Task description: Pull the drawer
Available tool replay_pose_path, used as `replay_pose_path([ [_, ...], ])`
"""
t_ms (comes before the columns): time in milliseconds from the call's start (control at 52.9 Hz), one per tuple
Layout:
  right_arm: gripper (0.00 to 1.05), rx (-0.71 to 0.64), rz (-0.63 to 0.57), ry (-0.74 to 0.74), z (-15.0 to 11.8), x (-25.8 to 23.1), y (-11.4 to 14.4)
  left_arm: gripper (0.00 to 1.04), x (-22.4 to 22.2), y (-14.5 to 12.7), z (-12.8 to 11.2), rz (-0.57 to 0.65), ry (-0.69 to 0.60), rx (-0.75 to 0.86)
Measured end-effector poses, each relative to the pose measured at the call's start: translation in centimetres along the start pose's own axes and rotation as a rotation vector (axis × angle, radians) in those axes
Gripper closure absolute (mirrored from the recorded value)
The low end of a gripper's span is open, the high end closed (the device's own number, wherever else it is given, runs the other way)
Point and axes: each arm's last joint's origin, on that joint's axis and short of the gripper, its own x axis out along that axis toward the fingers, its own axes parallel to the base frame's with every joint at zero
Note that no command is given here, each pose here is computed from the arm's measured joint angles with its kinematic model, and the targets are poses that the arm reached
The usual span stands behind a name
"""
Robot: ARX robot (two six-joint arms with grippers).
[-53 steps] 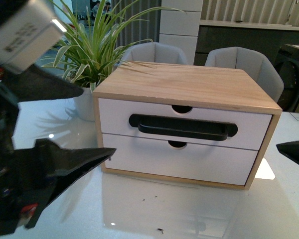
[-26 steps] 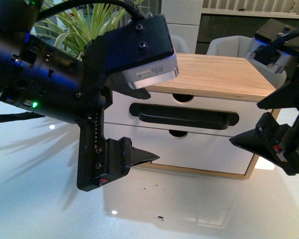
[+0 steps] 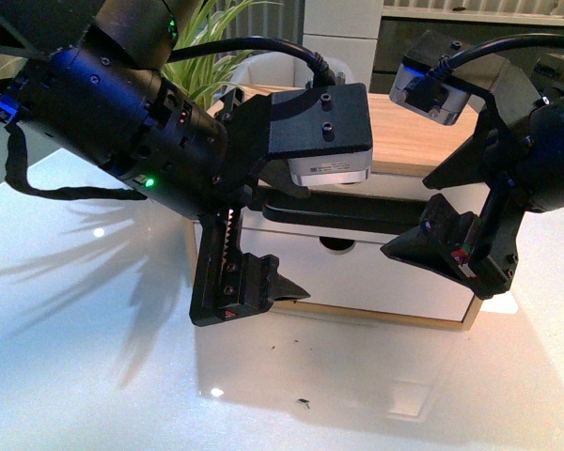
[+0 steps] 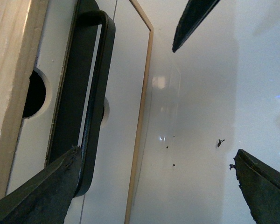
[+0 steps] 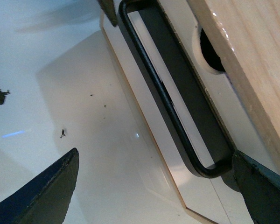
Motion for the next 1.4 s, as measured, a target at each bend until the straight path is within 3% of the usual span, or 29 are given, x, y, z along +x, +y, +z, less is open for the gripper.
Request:
replay_pose_path([
  [586,0.09,-0.008,0.06,0.002,0.0,2.7,-0.8,0.07,2.8,2.3,-0.7,-0.032,0.062,0.004],
  [1400,0.09,-0.013,0.087,0.03,-0.4,5.5,-1.1,0.07,4.4,2.3,-2.2,-0.042,0.132,0.022],
])
